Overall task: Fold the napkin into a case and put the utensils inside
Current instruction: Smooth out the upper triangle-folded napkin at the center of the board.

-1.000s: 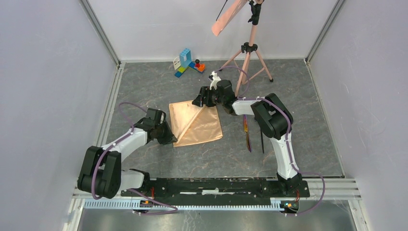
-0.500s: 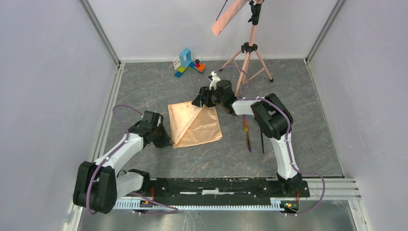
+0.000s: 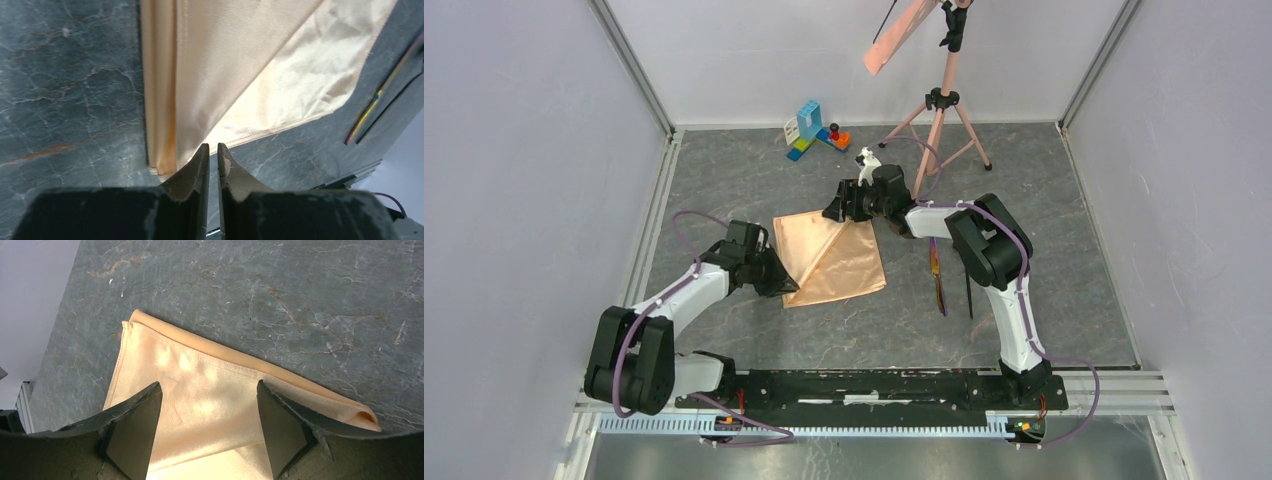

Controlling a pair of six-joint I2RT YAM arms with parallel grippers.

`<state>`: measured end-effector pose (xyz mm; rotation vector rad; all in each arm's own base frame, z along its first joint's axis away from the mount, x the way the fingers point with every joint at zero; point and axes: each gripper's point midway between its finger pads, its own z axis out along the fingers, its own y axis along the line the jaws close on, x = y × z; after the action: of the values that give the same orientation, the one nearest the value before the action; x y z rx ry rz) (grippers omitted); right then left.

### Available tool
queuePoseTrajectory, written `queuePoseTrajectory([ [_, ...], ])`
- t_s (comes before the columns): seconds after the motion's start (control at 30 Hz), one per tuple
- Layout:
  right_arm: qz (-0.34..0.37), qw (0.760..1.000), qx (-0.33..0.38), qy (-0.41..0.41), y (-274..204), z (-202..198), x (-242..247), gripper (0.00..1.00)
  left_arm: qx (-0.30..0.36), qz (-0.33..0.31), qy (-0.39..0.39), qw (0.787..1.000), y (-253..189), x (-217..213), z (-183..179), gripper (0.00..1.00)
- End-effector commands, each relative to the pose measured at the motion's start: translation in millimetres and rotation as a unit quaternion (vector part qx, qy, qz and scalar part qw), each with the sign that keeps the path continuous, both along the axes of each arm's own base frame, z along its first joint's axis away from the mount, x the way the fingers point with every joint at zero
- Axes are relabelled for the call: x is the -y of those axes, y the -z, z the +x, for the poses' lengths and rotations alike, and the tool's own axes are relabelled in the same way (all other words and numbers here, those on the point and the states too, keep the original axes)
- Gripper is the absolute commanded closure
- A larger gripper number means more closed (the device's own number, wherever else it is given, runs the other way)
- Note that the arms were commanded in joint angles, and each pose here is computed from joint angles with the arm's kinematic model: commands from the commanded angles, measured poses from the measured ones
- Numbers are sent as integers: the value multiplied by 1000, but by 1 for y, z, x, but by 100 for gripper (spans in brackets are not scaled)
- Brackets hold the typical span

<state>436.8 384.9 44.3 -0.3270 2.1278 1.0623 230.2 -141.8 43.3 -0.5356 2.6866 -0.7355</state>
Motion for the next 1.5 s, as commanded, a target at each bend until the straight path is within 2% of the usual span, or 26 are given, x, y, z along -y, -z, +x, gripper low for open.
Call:
queuePoseTrajectory([
  [0.0, -5, 1000, 9, -21, -1, 1, -10, 24, 2, 29, -46, 999, 15, -14, 5, 83],
  [0.2, -26, 999, 26, -40, -8, 1, -15, 23, -16, 41, -59, 997, 41, -22, -12, 82],
  [0.4, -27, 996, 63, -53, -54, -2, -19, 19, -18, 47, -58, 997, 45, -25, -18, 83],
  [0.5, -13, 995, 67, -66, -71, -19, -22, 18, -14, 52, -58, 997, 42, -27, -17, 83],
  [0.6, 29, 994, 52, -94, -78, -49, -32, 17, -7, 50, -59, 997, 38, -26, -15, 84],
  [0.77, 75, 989, 15, -124, -70, -91, -43, 18, -6, 48, -58, 997, 36, -25, -14, 84],
  [0.97, 59, 991, 3, -122, -47, -91, -43, 18, 1, 38, -51, 998, 29, -22, -14, 84],
  [1.17, 16, 994, -2, -109, -11, -81, -39, 18, 49, -1, -39, 998, -14, -10, -1, 71],
  [1.3, -10, 994, 1, -108, 1, -76, -38, 18, 85, 3, -35, 996, -50, -10, 14, 54],
  [1.47, -22, 992, 28, -119, -24, -70, -41, 18, 103, 24, -55, 993, -70, -30, 54, 41],
])
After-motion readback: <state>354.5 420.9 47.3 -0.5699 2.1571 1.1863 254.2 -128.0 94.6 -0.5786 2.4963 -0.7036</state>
